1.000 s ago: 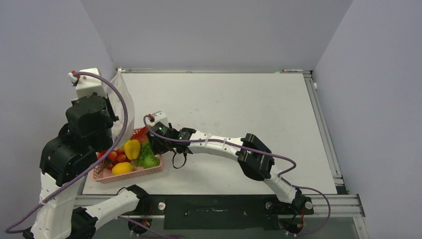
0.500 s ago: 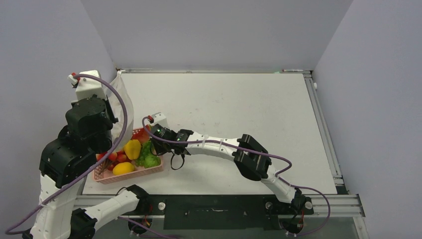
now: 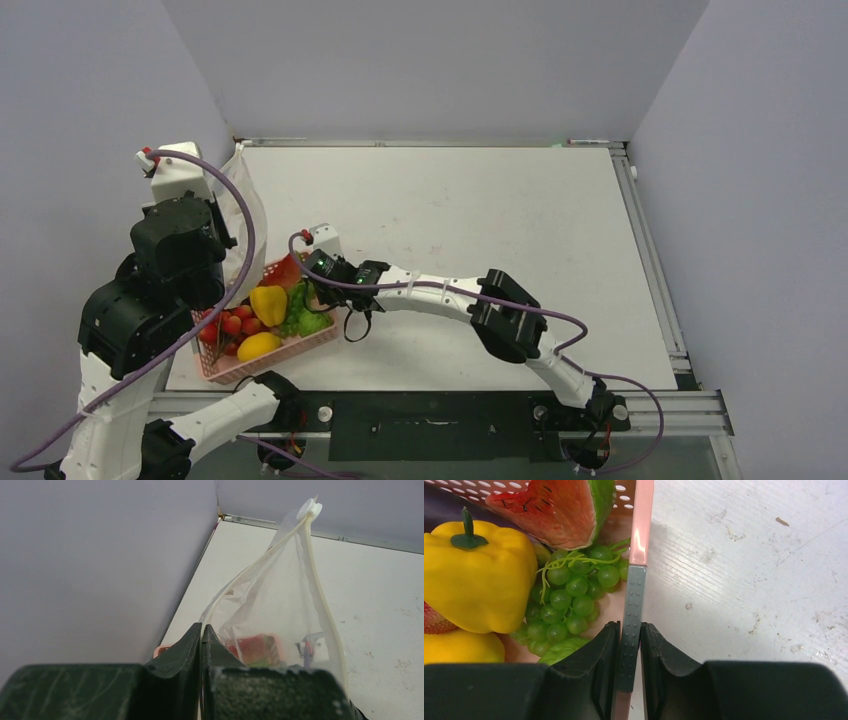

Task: Place the food in the zip-top bag and seal the zipper
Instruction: Move the bin to the center of the board.

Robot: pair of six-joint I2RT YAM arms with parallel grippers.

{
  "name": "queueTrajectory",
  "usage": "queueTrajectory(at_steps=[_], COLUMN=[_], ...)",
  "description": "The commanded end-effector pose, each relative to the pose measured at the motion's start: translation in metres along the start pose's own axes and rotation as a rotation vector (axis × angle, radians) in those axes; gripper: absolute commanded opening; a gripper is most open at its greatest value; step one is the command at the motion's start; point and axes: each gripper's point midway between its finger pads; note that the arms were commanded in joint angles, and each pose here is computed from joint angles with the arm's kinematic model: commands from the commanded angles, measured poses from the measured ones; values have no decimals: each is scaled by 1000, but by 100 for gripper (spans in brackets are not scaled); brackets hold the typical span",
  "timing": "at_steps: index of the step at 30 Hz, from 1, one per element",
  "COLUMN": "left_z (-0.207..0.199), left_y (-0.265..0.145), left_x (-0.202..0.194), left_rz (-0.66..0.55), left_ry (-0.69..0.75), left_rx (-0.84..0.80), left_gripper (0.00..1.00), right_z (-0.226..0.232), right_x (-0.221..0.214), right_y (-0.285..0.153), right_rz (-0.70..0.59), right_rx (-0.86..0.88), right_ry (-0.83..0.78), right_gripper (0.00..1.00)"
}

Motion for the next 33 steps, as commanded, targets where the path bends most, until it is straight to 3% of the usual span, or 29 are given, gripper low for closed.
queueTrajectory(at_steps=[1, 19, 33], left_z=[1, -21, -45], left_y=[0, 7, 13], left_x=[3, 3, 3], left_rz=[-14, 2, 12], left_ry=[-14, -7, -8], left_rx=[5, -58, -131], left_gripper=[0, 0, 0], right_z=[-11, -134, -263], right_x=[25, 53, 54], right_y=[-23, -76, -135], right_rz=[-67, -121, -218], right_rx=[-26, -193, -452], right_ry=[27, 118, 358], right_gripper=[5, 5, 5])
Point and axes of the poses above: each gripper's point midway between its finger pads, its own y axis out along the fingers, its own z axis along the line the jaws close on, x = y × z, and after that the axes turned 13 degrees about y, right-handed
